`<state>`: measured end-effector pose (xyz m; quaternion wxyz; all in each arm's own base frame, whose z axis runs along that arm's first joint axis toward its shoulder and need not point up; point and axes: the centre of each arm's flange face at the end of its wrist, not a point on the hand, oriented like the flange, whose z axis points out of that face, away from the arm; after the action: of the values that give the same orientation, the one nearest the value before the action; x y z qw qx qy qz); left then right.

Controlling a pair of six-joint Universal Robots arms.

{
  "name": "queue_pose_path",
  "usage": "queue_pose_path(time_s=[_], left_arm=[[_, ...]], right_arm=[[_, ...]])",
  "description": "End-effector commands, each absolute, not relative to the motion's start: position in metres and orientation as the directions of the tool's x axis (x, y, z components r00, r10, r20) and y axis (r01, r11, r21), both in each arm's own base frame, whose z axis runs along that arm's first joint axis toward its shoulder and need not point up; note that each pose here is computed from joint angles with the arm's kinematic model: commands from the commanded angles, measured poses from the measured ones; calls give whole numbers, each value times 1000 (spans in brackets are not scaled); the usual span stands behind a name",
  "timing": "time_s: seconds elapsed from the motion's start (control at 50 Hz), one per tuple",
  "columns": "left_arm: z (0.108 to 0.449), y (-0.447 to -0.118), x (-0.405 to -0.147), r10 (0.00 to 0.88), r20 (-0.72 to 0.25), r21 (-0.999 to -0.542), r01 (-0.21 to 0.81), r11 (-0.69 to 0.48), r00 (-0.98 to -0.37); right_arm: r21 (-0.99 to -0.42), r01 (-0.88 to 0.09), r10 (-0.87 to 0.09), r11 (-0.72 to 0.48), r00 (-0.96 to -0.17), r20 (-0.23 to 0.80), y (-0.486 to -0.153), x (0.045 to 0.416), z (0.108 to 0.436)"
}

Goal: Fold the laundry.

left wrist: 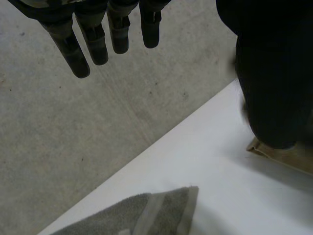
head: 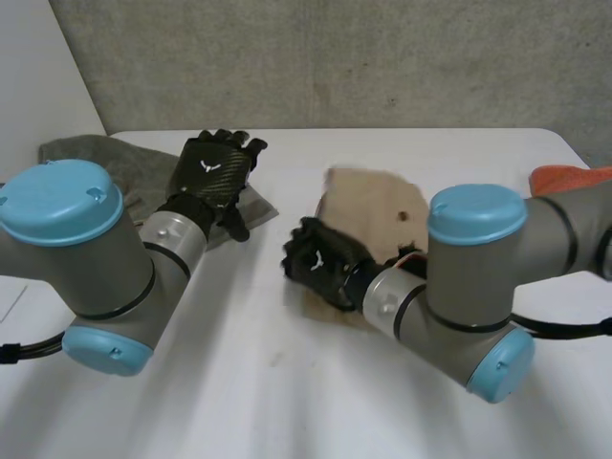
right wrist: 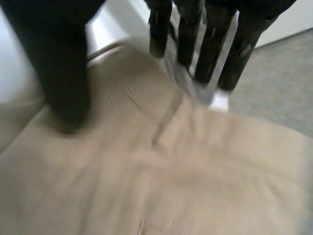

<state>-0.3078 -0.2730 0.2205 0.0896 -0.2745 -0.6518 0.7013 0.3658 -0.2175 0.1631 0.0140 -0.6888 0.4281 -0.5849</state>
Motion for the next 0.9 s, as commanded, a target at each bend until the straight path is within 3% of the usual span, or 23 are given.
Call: queue_pose_path(time_s=[0.02, 0.04, 0.1, 0.12, 0.2, 0.24, 0.32, 0.38, 0.48, 0.66, 0.78, 0.9], left_arm=[[222, -288, -325, 488, -270, -962, 215, -165, -830], [222, -289, -328, 490, -270, -962, 212, -170, -829], [222, -291, -345, 514, -269, -961, 195, -195, -814], [222, -290, -350, 522, -269, -961, 190, -202, -809], [223, -283, -378, 567, -268, -959, 159, -234, -779], [215, -275, -396, 607, -266, -961, 155, -230, -749], [194, -258, -426, 702, -260, -965, 167, -200, -662], [175, -253, -437, 737, -237, -970, 198, -142, -633], [149, -256, -440, 749, -215, -965, 256, -63, -627], [112, -262, -424, 735, -213, -921, 384, 69, -643], [116, -262, -419, 737, -212, -912, 401, 87, -642], [157, -266, -417, 728, -217, -936, 350, 34, -650]], right_arm=[[-701, -576, -736, -420, -236, 635, -227, 359, 168], [-787, -531, -765, -315, -349, 541, -237, 352, 181], [-898, -416, -765, -142, -530, 366, -255, 334, 205], [-945, -323, -744, -46, -621, 248, -267, 321, 219], [-984, -125, -673, 125, -739, 8, -285, 298, 235], [-982, -93, -630, 166, -776, -33, -295, 286, 233], [-971, -144, -584, 192, -812, 5, -307, 277, 220], [-950, -229, -560, 213, -826, 73, -315, 275, 202], [-914, -330, -547, 236, -822, 156, -327, 275, 176], [-853, -440, -584, 280, -783, 213, -333, 275, 135], [-822, -509, -574, 255, -764, 295, -333, 267, 136], [-836, -514, -548, 191, -763, 344, -330, 266, 158]])
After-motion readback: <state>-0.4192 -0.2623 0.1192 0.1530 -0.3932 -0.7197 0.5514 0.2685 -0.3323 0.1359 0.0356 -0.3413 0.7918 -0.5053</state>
